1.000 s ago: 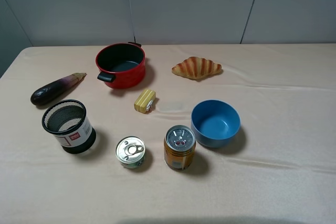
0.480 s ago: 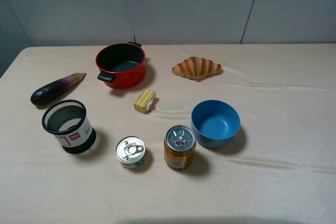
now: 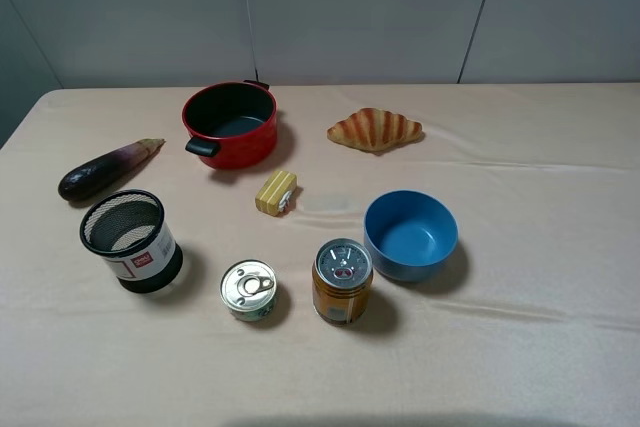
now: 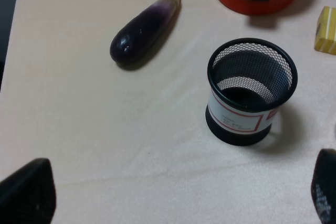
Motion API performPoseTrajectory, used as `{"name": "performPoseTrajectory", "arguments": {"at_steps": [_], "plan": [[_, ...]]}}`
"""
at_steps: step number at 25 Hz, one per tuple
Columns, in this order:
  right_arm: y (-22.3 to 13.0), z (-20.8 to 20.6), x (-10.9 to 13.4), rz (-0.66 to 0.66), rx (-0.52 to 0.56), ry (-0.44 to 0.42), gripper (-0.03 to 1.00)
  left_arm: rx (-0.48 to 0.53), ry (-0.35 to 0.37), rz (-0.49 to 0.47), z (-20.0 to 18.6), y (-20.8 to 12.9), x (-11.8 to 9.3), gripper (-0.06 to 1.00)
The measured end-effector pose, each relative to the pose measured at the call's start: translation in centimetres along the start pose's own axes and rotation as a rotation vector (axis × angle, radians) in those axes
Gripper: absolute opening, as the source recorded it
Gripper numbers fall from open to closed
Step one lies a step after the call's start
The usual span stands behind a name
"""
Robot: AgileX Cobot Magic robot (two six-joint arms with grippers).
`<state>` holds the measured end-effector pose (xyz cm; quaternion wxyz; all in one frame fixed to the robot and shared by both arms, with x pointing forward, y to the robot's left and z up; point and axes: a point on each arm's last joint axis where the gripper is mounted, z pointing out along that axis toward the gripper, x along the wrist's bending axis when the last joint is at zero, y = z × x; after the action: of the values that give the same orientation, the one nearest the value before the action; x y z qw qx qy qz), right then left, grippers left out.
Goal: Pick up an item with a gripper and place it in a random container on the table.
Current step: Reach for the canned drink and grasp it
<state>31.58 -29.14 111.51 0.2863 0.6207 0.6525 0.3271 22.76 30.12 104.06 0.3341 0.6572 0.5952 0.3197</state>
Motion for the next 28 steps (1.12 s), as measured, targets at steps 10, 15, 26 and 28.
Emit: {"name": "performPoseTrajectory", "arguments": {"at_steps": [10,15,26,28], "plan": [[5.1,3.7,0.3,-0.056,0.120,-0.003,0.69,0.000,0.000,0.000,0.0,0.0,0.0,0.99],[6.6,5.2,0.4,-0.096,0.156,0.000,0.69,0.000,0.000,0.000,0.0,0.0,0.0,0.99],[8.3,8.8,2.8,-0.225,0.249,0.081,0.69,0.000,0.000,0.000,0.0,0.0,0.0,0.99],[8.2,9.4,3.5,-0.250,0.269,0.102,0.69,0.000,0.000,0.000,0.0,0.0,0.0,0.99]]}}
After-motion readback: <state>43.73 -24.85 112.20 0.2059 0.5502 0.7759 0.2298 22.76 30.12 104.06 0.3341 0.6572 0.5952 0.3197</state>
